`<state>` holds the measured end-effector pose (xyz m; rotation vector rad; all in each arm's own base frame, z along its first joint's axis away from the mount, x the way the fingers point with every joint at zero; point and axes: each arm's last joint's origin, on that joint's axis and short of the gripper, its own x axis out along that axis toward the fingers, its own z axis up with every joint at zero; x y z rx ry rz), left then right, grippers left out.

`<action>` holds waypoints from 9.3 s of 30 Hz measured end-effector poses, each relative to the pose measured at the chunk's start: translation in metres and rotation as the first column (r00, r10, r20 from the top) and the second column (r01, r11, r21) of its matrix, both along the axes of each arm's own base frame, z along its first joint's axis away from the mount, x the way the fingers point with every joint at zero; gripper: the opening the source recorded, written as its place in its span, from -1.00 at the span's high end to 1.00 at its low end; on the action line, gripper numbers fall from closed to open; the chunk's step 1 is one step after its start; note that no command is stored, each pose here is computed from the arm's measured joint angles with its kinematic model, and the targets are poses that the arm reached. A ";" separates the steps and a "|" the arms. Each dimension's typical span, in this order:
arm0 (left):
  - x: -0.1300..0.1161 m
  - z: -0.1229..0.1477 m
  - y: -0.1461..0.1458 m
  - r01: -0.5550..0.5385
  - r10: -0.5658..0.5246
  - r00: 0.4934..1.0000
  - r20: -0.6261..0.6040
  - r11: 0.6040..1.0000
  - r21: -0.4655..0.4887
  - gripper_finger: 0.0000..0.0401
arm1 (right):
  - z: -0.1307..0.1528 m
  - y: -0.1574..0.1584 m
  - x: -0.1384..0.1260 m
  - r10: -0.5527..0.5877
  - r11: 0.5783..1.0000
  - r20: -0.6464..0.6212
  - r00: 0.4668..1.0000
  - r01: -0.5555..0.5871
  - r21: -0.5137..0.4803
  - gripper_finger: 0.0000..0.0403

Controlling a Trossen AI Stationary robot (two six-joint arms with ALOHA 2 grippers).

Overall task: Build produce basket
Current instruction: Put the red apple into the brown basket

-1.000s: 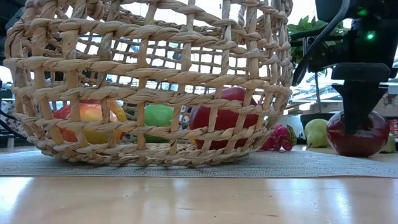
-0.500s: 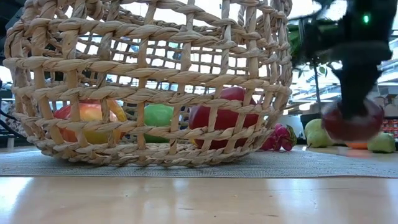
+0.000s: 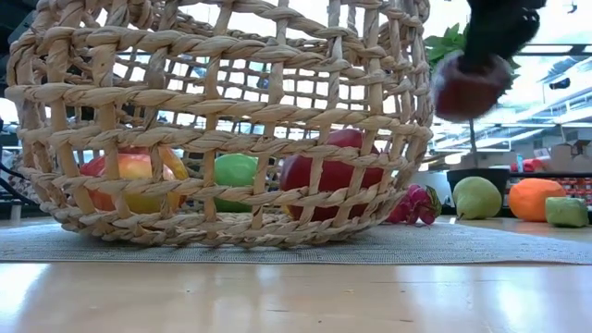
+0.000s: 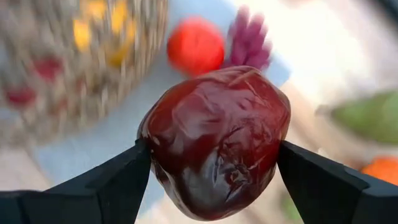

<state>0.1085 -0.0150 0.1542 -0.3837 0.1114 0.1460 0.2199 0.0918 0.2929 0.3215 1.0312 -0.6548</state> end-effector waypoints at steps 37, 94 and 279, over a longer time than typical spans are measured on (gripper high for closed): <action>0.000 0.000 0.000 0.001 -0.001 1.000 0.000 1.000 0.000 0.04 | 0.104 -0.003 0.048 0.434 0.860 0.644 0.630 -0.078 -0.504 -0.72; 0.000 0.000 0.000 0.000 0.000 1.000 0.000 1.000 0.000 0.03 | 0.063 -0.219 0.082 0.346 0.915 0.321 0.882 -0.240 -0.325 -0.72; 0.001 0.016 0.000 -0.005 0.007 0.995 0.097 1.000 -0.029 0.04 | 0.016 0.037 0.154 0.894 0.074 -0.147 0.423 -0.463 -0.884 -0.75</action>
